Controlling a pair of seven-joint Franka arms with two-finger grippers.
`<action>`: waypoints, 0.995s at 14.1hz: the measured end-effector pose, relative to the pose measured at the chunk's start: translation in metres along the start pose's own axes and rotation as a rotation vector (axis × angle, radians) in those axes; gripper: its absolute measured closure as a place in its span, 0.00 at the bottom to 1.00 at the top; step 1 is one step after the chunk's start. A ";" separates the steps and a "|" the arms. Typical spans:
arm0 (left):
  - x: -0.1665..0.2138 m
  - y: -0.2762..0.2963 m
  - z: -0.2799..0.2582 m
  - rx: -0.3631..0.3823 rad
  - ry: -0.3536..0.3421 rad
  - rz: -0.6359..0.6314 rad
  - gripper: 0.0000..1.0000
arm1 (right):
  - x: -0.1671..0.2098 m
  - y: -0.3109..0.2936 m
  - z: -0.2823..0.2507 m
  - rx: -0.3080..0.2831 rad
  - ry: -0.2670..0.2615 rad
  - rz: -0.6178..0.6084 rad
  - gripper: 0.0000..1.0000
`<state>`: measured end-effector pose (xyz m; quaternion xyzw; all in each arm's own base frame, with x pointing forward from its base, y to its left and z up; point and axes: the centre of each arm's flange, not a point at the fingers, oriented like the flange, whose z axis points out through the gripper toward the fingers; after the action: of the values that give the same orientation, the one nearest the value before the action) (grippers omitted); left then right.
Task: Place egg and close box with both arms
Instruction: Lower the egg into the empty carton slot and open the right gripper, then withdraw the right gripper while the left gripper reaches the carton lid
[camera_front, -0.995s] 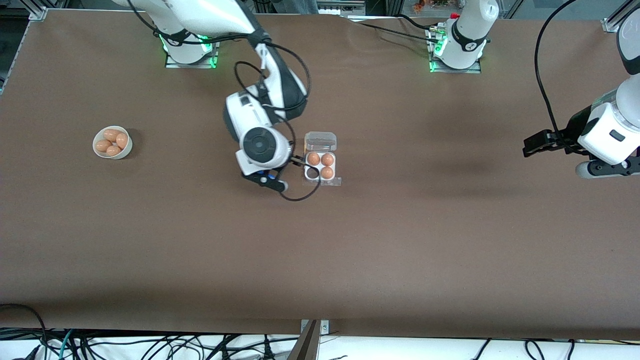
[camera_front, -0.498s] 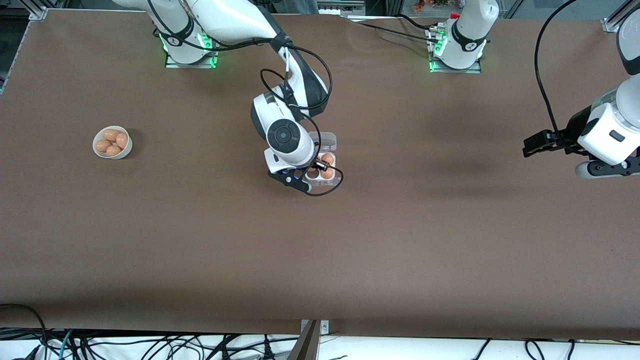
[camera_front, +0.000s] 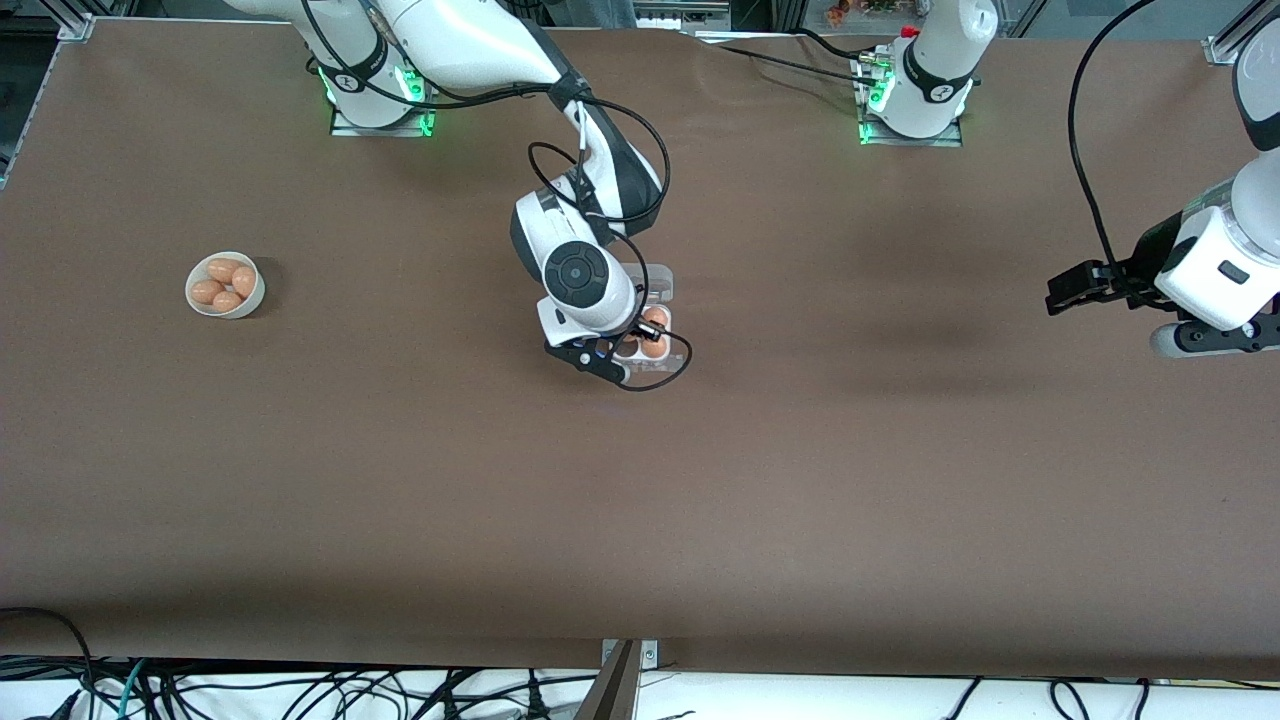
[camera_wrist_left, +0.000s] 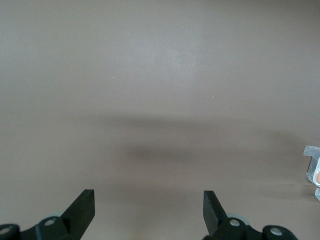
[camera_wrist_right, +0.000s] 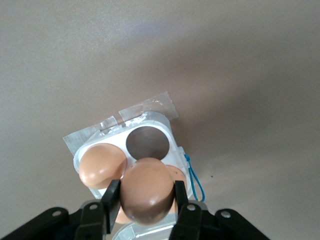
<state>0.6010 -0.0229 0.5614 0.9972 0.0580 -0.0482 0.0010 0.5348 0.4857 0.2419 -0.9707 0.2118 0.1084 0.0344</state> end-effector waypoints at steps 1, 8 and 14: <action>0.000 0.001 0.000 0.000 0.000 0.002 0.12 | 0.001 0.000 0.001 0.000 0.001 0.001 0.52; -0.007 0.050 0.008 -0.072 -0.033 -0.009 0.66 | 0.007 -0.001 0.012 0.015 0.024 0.010 0.33; -0.032 0.144 0.039 -0.118 -0.172 0.029 0.84 | 0.036 0.003 -0.018 0.061 0.049 0.042 0.00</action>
<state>0.5821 -0.1702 0.5249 0.9882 0.0460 -0.1303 0.0655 0.5692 0.4666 0.2512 -0.9669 0.2361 0.0791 0.0564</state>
